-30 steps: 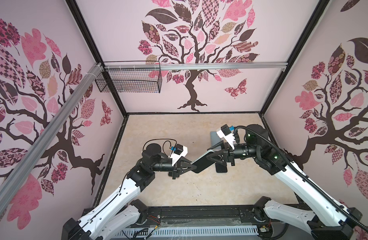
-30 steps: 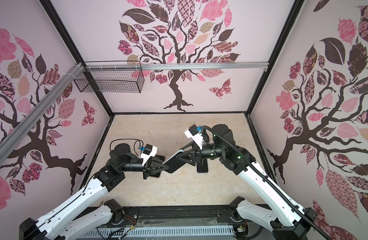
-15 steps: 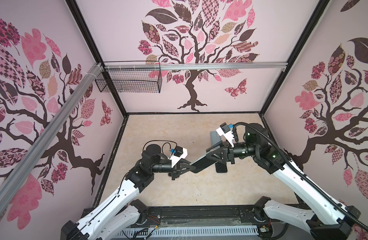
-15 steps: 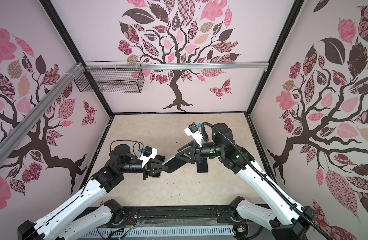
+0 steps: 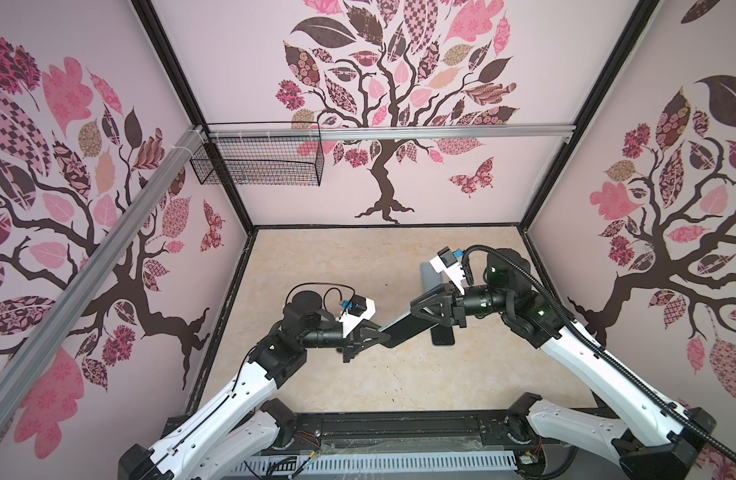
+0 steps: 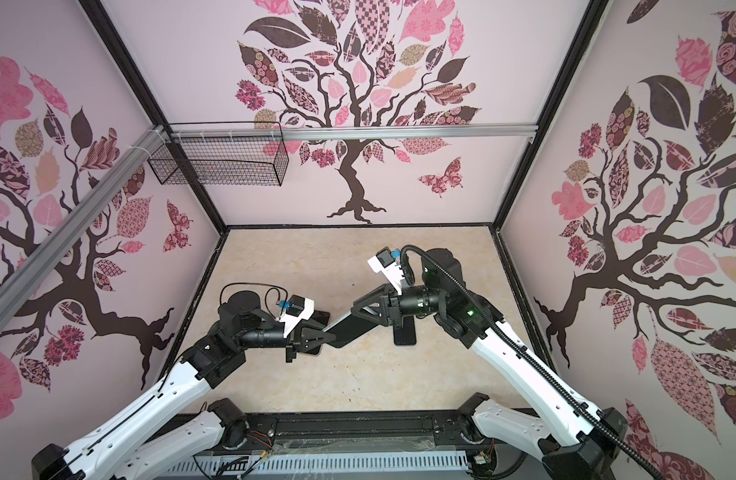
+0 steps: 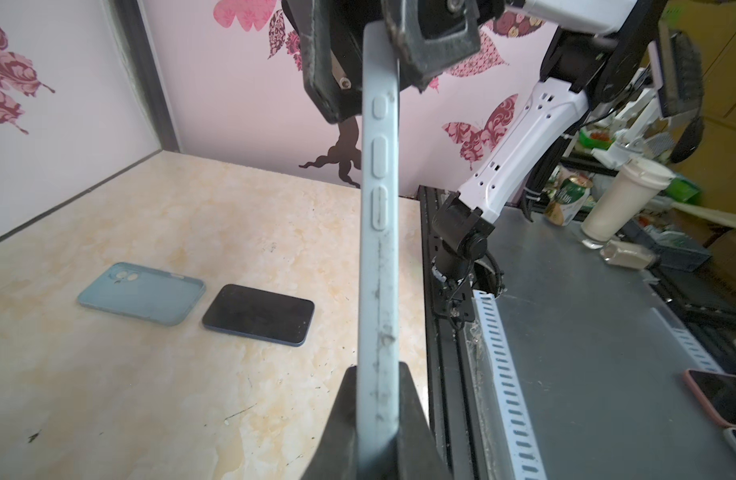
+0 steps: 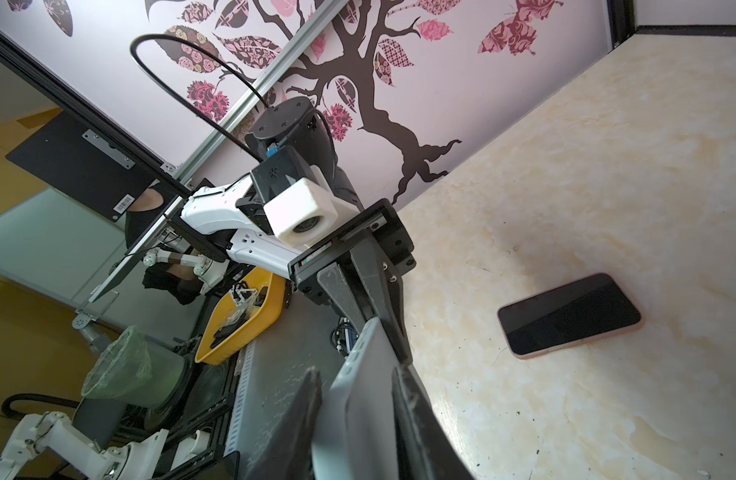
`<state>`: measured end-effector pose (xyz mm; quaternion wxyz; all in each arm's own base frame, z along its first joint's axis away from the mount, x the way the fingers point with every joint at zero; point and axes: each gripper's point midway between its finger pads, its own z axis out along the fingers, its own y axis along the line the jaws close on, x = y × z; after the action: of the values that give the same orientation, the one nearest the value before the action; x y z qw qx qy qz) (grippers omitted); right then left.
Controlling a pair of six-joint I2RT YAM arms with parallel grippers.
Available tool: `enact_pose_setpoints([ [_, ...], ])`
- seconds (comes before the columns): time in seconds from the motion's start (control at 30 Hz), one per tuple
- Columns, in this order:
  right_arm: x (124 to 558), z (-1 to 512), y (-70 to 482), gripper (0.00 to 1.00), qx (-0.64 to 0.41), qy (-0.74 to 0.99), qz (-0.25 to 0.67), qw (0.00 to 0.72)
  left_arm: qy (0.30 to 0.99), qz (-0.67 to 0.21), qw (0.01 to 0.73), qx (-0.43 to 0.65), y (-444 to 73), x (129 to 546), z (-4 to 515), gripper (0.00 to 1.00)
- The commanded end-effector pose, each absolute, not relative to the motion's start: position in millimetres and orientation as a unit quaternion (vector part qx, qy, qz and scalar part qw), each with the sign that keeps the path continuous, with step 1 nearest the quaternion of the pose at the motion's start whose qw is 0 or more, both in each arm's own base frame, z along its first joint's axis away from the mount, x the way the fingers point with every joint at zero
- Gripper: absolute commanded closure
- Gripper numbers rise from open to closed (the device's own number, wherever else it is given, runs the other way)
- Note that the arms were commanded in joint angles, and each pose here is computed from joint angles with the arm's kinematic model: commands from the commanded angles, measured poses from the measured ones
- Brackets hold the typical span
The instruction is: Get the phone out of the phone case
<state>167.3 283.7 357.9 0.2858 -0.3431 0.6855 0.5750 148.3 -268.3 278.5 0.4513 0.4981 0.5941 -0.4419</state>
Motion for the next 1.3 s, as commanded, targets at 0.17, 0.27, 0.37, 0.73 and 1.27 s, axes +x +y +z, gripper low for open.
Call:
enact_pose_setpoints([
  [0.17,174,341,289,0.72,-0.307,0.714,0.579,0.247,0.541,-0.292,0.595,0.518,-268,179,328,1.0],
  [0.27,176,336,288,0.74,-0.3,0.721,0.575,0.242,0.537,-0.271,0.617,0.507,-264,186,338,1.0],
  [0.37,178,329,289,0.76,-0.297,0.726,0.572,0.24,0.528,-0.27,0.624,0.509,-264,184,343,1.0],
  [0.73,188,323,290,0.84,-0.261,0.747,0.565,0.233,0.526,-0.259,0.637,0.501,-256,182,340,1.0],
  [1.27,215,332,273,0.84,-0.215,0.777,0.502,0.312,0.506,-0.285,0.622,0.525,-256,162,336,1.0],
])
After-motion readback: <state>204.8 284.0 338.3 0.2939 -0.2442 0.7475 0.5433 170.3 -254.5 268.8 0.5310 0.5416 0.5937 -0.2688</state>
